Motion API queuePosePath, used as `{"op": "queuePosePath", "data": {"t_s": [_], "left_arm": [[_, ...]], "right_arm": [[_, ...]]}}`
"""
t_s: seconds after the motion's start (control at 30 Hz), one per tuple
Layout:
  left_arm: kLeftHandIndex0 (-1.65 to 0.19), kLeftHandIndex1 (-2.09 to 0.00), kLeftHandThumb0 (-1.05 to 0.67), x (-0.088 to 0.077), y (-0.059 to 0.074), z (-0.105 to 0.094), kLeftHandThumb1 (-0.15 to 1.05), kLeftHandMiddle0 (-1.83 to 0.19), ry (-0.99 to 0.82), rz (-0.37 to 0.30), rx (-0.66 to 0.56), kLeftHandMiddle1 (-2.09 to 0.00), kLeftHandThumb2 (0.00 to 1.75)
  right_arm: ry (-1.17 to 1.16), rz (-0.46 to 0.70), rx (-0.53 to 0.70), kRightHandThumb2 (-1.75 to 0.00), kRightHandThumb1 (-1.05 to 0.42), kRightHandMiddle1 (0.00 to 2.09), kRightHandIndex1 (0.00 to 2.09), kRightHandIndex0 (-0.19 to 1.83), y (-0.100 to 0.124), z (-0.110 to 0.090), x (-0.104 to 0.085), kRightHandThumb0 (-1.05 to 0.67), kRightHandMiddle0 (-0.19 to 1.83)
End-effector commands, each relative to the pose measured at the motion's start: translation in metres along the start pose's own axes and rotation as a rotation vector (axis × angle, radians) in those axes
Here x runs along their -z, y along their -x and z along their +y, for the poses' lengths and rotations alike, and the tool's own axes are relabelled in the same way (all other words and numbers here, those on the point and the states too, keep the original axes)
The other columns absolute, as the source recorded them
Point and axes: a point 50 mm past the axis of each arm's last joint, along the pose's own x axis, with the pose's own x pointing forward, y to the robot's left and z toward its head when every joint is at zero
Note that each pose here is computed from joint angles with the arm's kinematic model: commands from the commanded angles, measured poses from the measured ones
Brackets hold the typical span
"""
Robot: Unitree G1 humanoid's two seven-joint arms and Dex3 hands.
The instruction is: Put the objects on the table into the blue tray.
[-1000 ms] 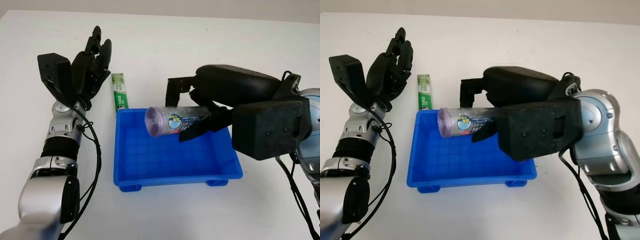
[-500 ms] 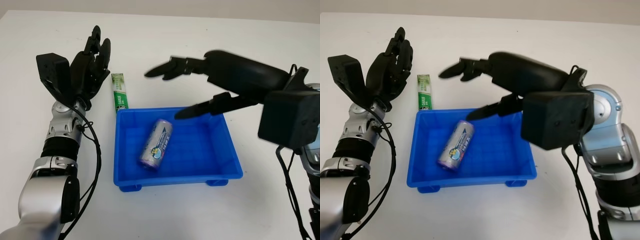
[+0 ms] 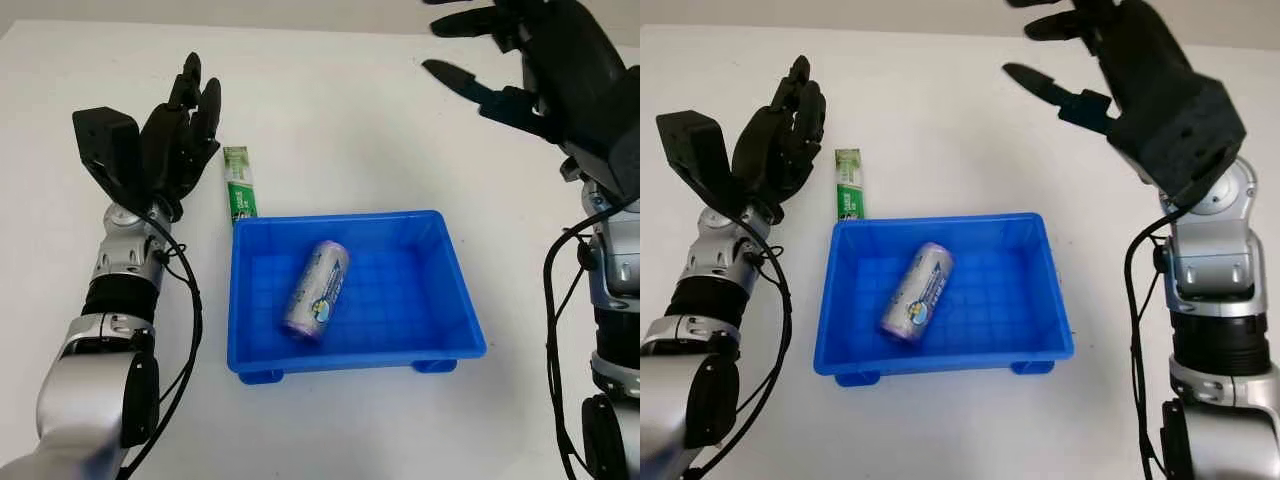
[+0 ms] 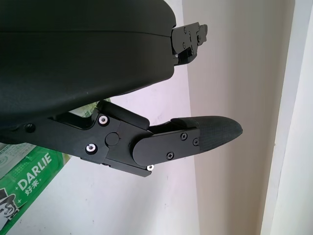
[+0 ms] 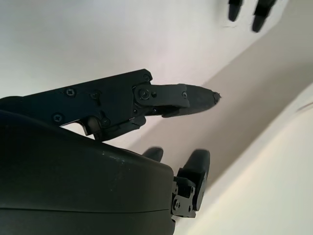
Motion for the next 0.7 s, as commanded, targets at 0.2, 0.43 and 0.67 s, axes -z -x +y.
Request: {"op": "queuePosePath", "data": {"t_s": [0.2,0.43,0.67], "left_arm": [[0.19,-0.01,-0.74,0.0,0.003,0.006,1.05,0.19,-0.032,-0.005,-0.018,-0.02,0.59],[0.18,-0.04,-0.71,-0.008,0.005,0.009,1.05,0.18,-0.063,-0.051,-0.006,-0.05,0.58],[0.1,-0.08,-0.65,-0.029,0.006,0.029,1.05,0.13,-0.099,-0.093,0.117,-0.07,0.4]], "right_arm": [[-0.117,0.148,0.037,-0.65,-1.05,0.15,0.15,-0.19,0.016,0.001,0.039,-0.63,-0.18],[-0.217,0.245,0.046,-0.68,-1.05,0.02,0.0,-0.19,0.025,0.01,0.062,-0.67,-0.19],[-0.241,0.269,0.054,-0.65,-1.05,0.04,0.01,-0.19,0.028,0.017,0.065,-0.69,-0.19]]}}
